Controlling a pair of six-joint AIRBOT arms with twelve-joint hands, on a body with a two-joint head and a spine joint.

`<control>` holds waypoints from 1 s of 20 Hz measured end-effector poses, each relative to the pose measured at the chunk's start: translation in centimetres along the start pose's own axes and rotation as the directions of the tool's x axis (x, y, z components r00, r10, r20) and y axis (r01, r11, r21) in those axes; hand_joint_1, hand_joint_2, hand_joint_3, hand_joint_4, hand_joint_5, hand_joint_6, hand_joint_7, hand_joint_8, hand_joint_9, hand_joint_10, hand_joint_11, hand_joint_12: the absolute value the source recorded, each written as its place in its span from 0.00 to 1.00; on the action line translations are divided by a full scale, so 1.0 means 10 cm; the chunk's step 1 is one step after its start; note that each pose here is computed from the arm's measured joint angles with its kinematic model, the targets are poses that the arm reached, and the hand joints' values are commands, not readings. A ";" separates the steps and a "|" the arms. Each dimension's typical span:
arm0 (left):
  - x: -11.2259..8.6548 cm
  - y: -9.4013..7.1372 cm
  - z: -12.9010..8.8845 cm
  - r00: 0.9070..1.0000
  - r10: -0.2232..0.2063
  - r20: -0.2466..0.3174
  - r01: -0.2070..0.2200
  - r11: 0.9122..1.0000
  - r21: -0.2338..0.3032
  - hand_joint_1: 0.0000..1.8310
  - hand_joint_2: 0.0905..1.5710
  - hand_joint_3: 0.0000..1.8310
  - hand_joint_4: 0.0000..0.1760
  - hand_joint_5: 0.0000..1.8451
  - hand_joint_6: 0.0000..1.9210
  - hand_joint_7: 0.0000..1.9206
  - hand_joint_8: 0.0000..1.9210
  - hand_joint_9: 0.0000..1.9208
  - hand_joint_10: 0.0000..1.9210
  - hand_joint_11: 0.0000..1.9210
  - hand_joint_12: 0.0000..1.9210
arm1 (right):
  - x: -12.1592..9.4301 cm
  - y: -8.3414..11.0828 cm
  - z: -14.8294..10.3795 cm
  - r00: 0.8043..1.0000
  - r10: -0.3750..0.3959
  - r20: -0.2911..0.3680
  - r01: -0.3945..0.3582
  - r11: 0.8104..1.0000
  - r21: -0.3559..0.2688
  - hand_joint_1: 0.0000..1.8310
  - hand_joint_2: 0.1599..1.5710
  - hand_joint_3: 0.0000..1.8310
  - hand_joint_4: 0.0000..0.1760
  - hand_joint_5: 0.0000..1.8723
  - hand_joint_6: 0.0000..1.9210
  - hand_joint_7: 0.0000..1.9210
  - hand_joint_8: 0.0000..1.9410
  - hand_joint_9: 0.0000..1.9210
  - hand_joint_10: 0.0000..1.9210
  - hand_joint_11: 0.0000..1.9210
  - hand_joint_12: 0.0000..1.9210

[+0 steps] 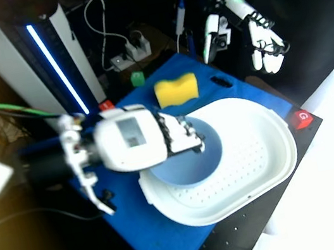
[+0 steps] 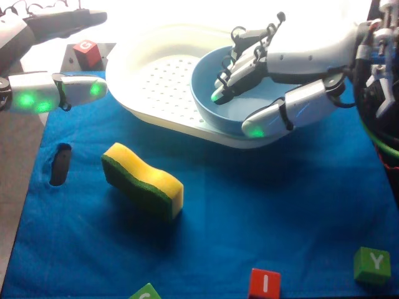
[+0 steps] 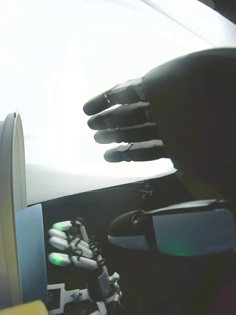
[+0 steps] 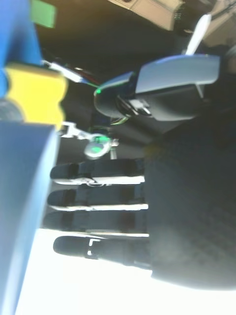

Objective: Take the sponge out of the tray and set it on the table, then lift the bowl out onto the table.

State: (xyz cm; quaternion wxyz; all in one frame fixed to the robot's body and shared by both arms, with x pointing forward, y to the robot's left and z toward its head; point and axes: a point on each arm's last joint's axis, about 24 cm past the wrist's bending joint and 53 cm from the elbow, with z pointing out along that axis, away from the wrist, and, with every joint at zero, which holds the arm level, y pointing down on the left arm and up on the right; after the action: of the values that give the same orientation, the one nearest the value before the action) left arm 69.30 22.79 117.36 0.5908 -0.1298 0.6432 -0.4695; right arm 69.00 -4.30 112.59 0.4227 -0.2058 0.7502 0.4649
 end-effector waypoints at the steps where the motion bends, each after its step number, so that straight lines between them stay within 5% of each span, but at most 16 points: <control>1: 0.01 0.00 0.00 1.000 0.000 -0.003 0.000 1.000 0.000 0.38 0.62 0.00 0.40 0.23 0.00 0.21 0.00 0.20 0.00 0.01 0.49 | -0.01 -0.04 0.01 1.000 -0.001 0.003 0.001 1.000 0.012 0.04 0.78 0.00 0.00 0.34 0.00 0.30 0.00 0.29 0.01 0.02 0.53; 11: 0.02 0.00 0.00 1.000 -0.001 -0.004 0.001 1.000 0.000 0.39 0.62 0.00 0.40 0.23 0.00 0.21 0.00 0.19 0.00 0.00 0.48 | 0.12 -0.26 0.12 0.997 -0.064 -0.046 0.069 0.992 0.104 0.00 0.83 0.00 0.00 0.35 0.00 0.31 0.00 0.29 0.00 0.01 0.50; 16: 0.06 0.00 0.00 1.000 -0.003 -0.011 0.003 1.000 0.001 0.39 0.61 0.00 0.35 0.24 0.00 0.22 0.00 0.20 0.00 0.01 0.48 | 0.12 -0.27 0.12 0.997 -0.064 -0.045 0.069 0.992 0.106 0.01 0.84 0.00 0.00 0.34 0.00 0.32 0.00 0.30 0.01 0.04 0.43; 20: 0.06 0.01 0.00 1.000 -0.005 -0.009 0.005 1.000 -0.001 0.40 0.62 0.00 0.33 0.24 0.00 0.21 0.00 0.20 0.00 0.01 0.48 | 0.12 -0.26 0.12 0.997 -0.064 -0.046 0.068 0.992 0.106 0.00 0.84 0.00 0.01 0.33 0.00 0.30 0.00 0.29 0.00 0.03 0.48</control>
State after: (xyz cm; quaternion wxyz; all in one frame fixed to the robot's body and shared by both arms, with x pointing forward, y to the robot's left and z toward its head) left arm 69.22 22.42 116.92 0.5866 -0.1299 0.6457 -0.4712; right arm 70.67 -4.41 109.95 0.4323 -0.2173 0.7756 0.4054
